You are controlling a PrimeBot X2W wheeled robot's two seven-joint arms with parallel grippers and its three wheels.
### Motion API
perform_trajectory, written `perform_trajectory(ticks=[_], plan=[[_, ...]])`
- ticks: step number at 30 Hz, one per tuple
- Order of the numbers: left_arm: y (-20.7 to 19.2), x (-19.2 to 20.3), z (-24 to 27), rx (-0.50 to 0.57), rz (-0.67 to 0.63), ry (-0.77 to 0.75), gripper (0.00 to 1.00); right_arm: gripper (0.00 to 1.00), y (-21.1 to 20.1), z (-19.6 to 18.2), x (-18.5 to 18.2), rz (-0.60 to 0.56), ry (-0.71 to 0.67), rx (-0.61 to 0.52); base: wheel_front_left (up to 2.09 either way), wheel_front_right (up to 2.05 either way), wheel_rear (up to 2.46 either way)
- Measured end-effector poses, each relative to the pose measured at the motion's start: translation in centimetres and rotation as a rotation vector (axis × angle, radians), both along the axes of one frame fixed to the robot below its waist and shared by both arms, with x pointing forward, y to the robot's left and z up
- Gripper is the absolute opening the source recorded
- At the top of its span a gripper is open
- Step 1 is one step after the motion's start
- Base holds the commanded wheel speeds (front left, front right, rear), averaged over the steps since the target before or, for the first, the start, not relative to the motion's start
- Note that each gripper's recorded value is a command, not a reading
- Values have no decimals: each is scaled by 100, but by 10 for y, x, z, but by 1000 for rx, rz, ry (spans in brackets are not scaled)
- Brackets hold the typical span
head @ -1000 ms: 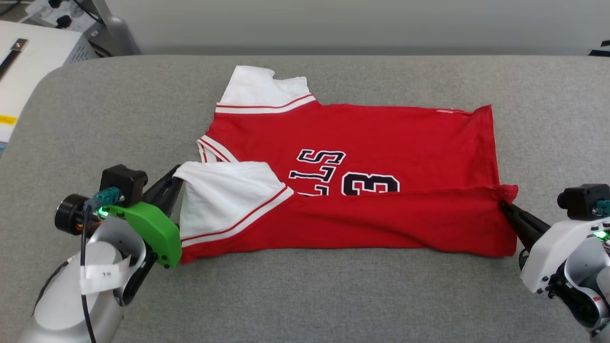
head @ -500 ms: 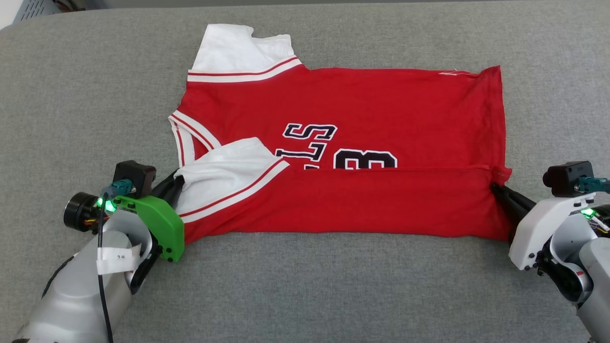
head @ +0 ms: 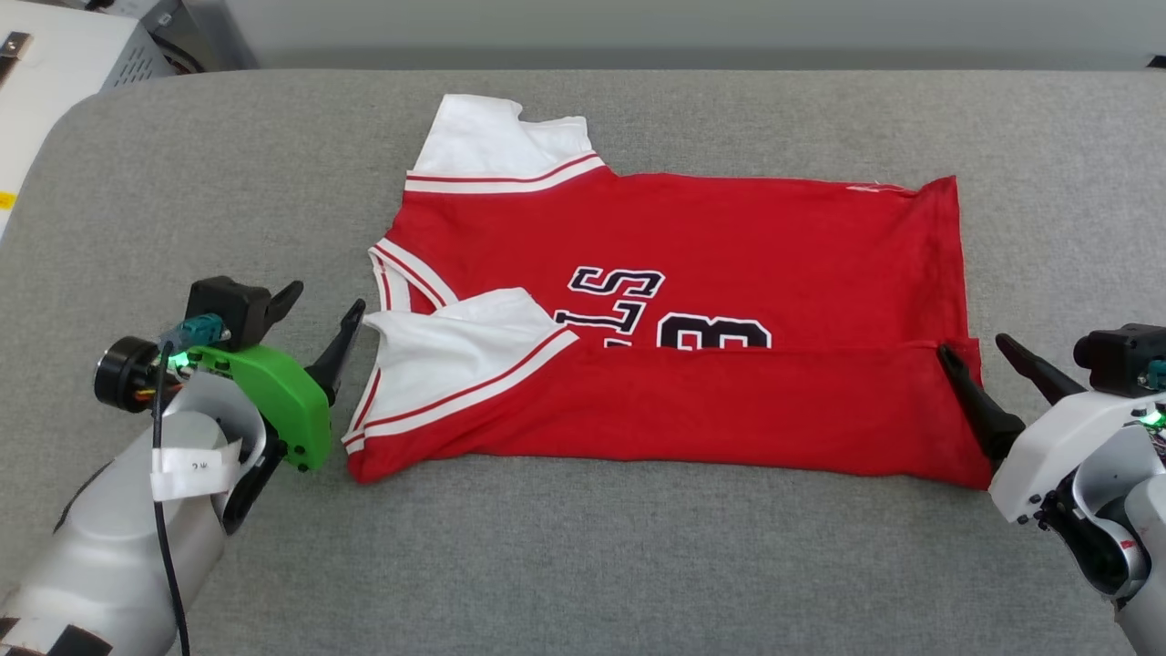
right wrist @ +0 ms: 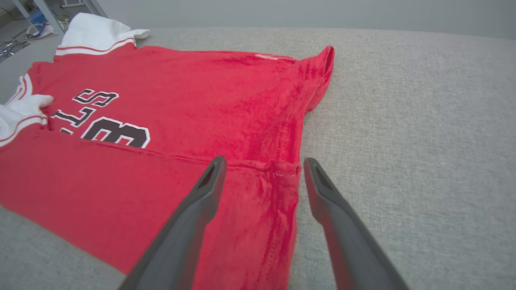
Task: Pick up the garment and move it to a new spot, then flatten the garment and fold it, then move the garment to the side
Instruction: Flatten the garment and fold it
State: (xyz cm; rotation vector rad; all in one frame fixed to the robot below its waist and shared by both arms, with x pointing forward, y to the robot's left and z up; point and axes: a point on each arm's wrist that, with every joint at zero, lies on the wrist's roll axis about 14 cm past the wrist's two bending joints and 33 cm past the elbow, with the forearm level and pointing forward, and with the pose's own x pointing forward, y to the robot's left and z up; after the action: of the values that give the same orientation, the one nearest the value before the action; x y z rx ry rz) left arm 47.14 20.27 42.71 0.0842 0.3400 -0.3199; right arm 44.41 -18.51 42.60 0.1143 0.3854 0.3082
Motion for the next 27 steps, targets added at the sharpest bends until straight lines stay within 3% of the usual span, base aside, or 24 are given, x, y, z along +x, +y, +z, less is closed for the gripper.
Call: perform_trajectory(ticks=[8, 16, 27], plan=[[5, 8, 50, -25, 0, 22, 100, 100, 11, 33, 3, 18, -87, 9, 0, 0, 0], [-13, -25, 22, -71, -51, 435, 100, 100, 15, 40, -1, 19, -92, 5, 0, 0, 0], [-20, -56, -23, 32, -120, 738, 100, 100, 12, 31, -5, -4, -51, 14, 0, 0, 0]])
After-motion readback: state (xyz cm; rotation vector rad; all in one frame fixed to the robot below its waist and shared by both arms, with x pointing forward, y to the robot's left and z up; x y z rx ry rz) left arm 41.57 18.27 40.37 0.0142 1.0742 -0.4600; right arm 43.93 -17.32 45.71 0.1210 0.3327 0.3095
